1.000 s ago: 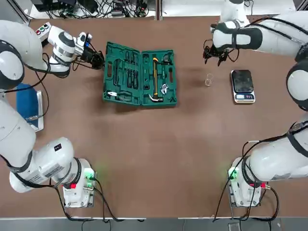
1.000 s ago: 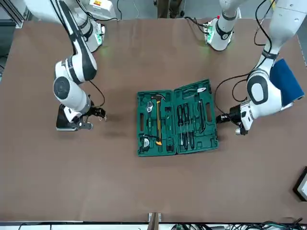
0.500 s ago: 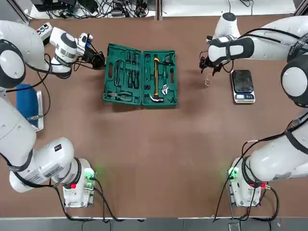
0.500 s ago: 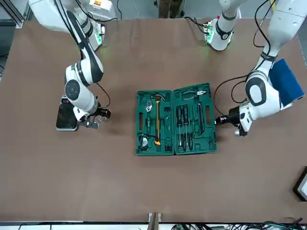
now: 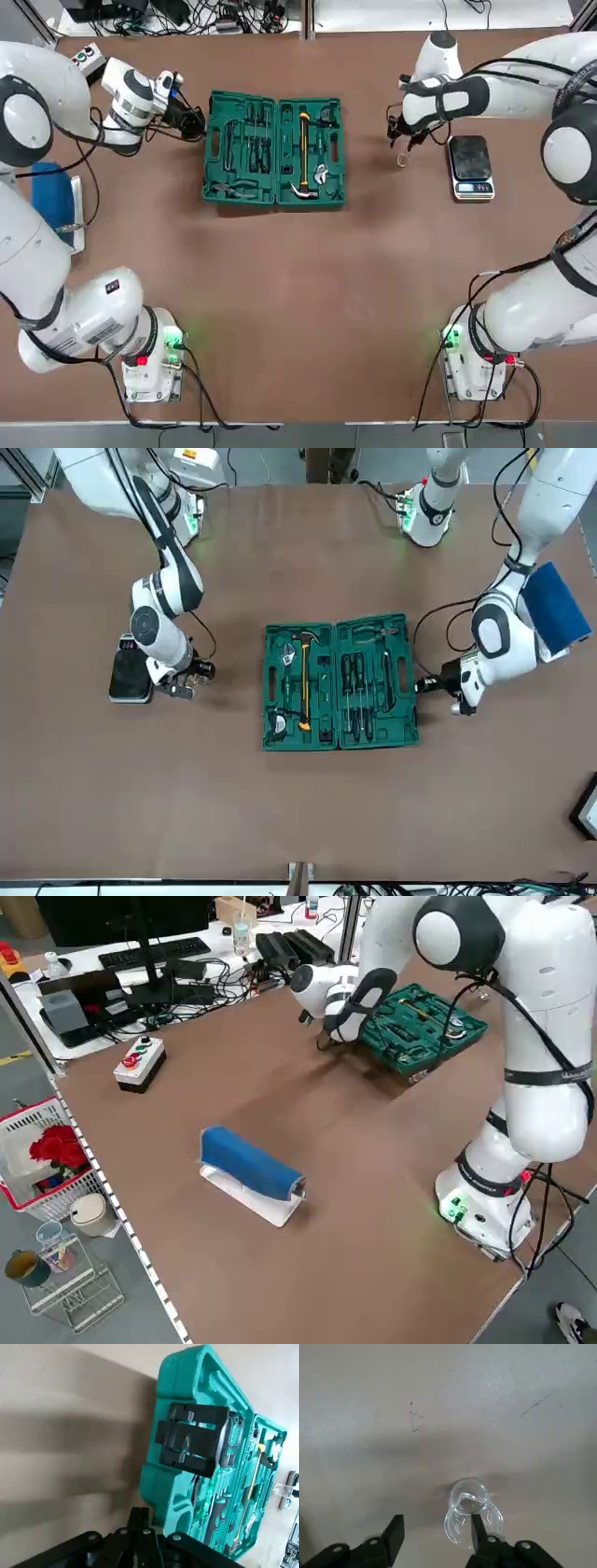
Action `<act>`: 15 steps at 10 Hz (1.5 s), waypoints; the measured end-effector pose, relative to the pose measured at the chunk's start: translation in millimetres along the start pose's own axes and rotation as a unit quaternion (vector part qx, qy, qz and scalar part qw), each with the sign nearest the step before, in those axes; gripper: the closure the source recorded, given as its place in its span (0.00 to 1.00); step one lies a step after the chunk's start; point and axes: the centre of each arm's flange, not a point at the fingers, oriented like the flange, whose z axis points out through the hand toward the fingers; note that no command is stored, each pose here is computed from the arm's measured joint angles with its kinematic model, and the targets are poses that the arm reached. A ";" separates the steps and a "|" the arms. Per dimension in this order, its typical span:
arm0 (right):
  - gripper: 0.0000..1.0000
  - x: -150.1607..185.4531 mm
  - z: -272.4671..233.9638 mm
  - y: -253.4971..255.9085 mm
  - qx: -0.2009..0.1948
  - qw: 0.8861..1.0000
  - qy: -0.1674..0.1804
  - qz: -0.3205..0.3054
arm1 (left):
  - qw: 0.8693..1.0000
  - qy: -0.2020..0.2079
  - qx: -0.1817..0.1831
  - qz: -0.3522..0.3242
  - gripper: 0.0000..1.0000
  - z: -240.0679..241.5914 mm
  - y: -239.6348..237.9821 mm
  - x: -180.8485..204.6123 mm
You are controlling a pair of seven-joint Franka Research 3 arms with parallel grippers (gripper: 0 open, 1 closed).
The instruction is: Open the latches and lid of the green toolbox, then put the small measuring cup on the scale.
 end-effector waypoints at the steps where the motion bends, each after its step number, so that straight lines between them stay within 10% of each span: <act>1: 0.34 -0.4 2.8 -1.1 0.001 1.000 0.000 0.000 | 1.000 0.000 0.000 0.000 0.99 0.1 0.0 0.0; 15: 0.78 3.8 14.0 5.7 -0.001 1.000 -0.001 0.007 | 0.999 -0.015 0.048 0.014 0.99 -5.0 -2.2 12.7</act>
